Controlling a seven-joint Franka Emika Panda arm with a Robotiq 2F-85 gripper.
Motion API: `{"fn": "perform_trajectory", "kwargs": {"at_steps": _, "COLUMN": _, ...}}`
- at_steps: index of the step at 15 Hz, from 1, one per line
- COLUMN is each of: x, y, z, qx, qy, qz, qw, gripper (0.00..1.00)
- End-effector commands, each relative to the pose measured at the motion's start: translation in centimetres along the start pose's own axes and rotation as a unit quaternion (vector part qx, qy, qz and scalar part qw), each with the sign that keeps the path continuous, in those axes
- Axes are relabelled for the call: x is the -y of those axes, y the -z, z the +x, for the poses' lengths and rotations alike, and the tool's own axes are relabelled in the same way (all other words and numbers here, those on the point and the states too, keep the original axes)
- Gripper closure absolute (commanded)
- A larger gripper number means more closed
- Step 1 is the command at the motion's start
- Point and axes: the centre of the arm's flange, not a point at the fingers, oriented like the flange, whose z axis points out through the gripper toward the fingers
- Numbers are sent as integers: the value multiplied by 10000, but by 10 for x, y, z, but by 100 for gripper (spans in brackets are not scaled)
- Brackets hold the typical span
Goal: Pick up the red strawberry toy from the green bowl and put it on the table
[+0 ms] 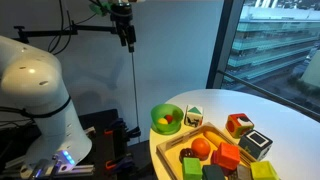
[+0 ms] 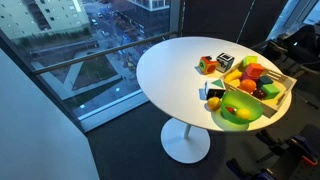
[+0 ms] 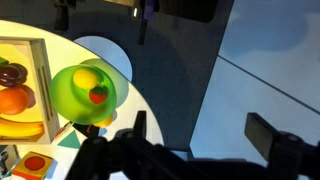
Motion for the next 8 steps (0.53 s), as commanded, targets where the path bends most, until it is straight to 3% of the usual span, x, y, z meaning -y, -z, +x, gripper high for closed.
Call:
{"fn": "perform_trajectory", "kwargs": {"at_steps": 1, "x": 0, "y": 0, "z": 0, "qx": -1, "qy": 0, "qz": 0, "qw": 10000, "gripper": 0}}
{"fn": "perform_trajectory", "kwargs": {"at_steps": 8, "x": 0, "y": 0, "z": 0, "qx": -3, "qy": 1, "qz": 0, "qw": 10000, "gripper": 0}}
